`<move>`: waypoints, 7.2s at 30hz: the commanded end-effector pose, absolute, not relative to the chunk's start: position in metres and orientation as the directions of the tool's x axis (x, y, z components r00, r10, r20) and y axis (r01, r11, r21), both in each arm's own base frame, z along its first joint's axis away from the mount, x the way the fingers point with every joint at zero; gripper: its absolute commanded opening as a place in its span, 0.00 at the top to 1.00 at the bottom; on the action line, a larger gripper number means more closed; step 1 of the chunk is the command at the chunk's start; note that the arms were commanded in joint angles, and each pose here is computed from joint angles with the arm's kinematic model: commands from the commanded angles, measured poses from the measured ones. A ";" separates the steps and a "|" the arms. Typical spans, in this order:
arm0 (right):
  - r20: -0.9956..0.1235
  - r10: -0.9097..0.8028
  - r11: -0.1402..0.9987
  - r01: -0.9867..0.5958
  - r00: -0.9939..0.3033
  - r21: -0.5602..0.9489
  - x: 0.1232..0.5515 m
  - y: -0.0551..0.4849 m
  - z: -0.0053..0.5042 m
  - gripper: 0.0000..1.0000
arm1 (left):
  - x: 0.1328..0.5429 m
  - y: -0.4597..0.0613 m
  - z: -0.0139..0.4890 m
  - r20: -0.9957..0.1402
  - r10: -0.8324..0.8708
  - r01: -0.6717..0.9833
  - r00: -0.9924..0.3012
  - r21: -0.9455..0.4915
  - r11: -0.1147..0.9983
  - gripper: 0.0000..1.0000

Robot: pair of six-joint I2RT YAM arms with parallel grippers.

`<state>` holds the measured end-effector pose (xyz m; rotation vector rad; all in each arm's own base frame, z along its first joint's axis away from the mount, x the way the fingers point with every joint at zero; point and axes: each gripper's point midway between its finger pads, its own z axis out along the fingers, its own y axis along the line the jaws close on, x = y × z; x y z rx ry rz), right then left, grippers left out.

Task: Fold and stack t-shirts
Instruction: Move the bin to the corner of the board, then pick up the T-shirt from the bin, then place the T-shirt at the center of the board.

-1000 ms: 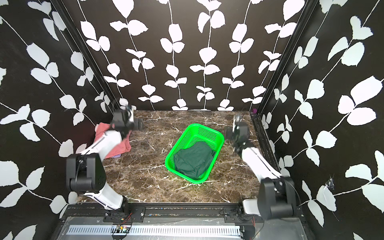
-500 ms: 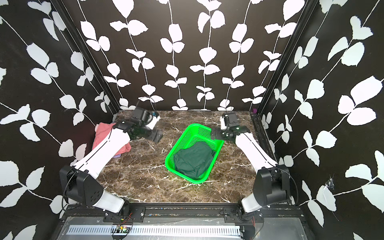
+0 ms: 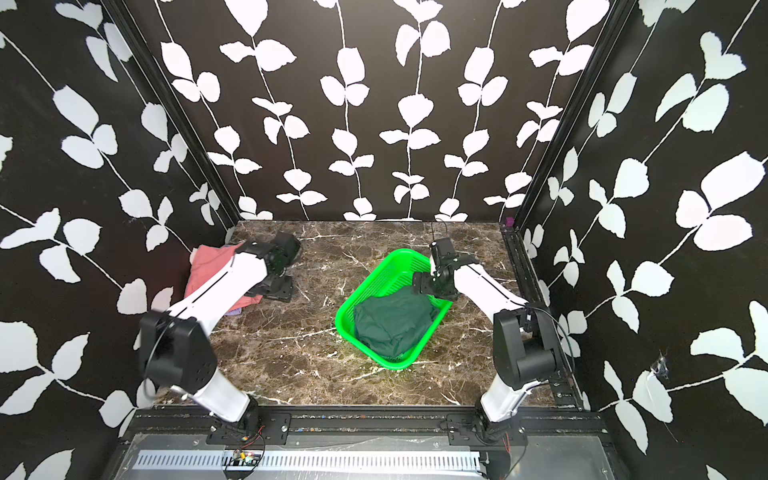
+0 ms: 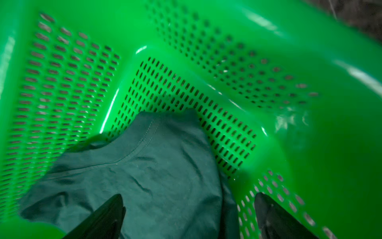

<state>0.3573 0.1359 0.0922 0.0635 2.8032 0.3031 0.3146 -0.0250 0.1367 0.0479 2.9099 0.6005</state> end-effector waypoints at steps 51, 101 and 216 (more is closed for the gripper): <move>-0.382 -0.016 0.844 0.193 -0.924 -0.500 0.453 -0.043 0.125 1.00 | 0.346 -0.093 0.127 -0.116 0.157 0.147 -0.981 0.092 0.985 0.28; -0.193 -0.239 0.915 -0.154 -0.952 -0.373 0.453 0.028 0.042 1.00 | 0.358 -0.120 0.129 -0.236 0.002 0.025 -0.972 -0.096 0.995 0.18; -0.452 -0.257 0.932 -0.342 -0.854 0.117 0.366 0.179 0.207 0.29 | 0.326 -0.156 0.069 -0.142 -0.045 -0.015 -0.989 -0.209 0.978 0.29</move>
